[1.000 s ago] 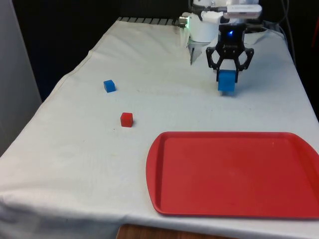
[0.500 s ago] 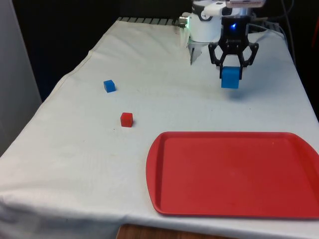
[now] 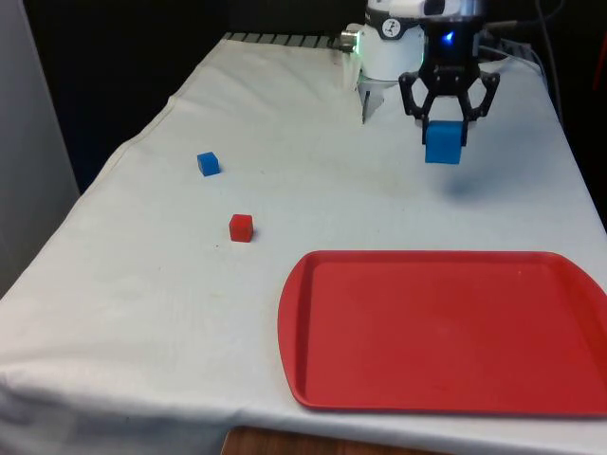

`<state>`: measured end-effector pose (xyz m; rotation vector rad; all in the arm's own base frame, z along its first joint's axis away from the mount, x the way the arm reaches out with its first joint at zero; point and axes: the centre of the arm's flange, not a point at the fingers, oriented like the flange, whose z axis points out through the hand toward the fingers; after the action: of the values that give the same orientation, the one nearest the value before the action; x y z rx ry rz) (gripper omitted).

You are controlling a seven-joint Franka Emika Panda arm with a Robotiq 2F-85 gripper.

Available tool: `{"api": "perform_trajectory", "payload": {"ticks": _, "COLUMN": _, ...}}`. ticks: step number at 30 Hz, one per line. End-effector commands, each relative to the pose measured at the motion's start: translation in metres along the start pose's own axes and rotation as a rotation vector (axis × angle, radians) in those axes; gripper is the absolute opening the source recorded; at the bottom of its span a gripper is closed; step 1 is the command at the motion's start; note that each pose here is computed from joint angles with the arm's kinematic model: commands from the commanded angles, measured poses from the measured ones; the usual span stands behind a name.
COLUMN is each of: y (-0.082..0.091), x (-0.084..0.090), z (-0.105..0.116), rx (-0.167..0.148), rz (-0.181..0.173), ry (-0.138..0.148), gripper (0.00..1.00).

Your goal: Pick up the largest block and place it onto the tray.

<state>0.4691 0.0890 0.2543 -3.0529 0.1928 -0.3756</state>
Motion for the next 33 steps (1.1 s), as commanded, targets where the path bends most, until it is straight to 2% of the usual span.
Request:
{"api": "perform_trajectory", "payload": {"ticks": 1, "y": -0.001, "x": 0.003, "z": -0.003, "rx": 0.002, "rz": 0.002, "ry": 0.002, "gripper": 0.00}}
{"api": "perform_trajectory", "payload": {"ticks": 7, "y": -0.004, "x": 0.024, "z": -0.025, "rx": 0.011, "rz": 0.020, "ry": 0.014, "gripper": 0.00}}
{"api": "perform_trajectory", "payload": {"ticks": 9, "y": -0.007, "x": 0.024, "z": -0.027, "rx": 0.022, "rz": 0.014, "ry": 0.017, "gripper": 0.00}}
{"api": "perform_trajectory", "payload": {"ticks": 10, "y": -0.006, "x": 0.029, "z": -0.029, "rx": 0.013, "rz": 0.022, "ry": 0.016, "gripper": 0.00}}
{"api": "perform_trajectory", "payload": {"ticks": 14, "y": -0.012, "x": 0.042, "z": -0.038, "rx": 0.019, "rz": 0.029, "ry": 0.022, "gripper": 0.00}}
{"api": "perform_trajectory", "payload": {"ticks": 17, "y": -0.014, "x": 0.043, "z": -0.040, "rx": 0.028, "rz": 0.026, "ry": 0.022, "gripper": 0.00}}
{"api": "perform_trajectory", "payload": {"ticks": 21, "y": -0.016, "x": 0.054, "z": -0.036, "rx": 0.017, "rz": 0.042, "ry": 0.024, "gripper": 0.00}}
{"api": "perform_trajectory", "payload": {"ticks": 29, "y": -0.020, "x": 0.059, "z": -0.033, "rx": 0.021, "rz": 0.038, "ry": 0.038, "gripper": 0.00}}
{"api": "perform_trajectory", "payload": {"ticks": 33, "y": -0.021, "x": 0.068, "z": -0.033, "rx": 0.021, "rz": 0.037, "ry": 0.043, "gripper": 0.00}}
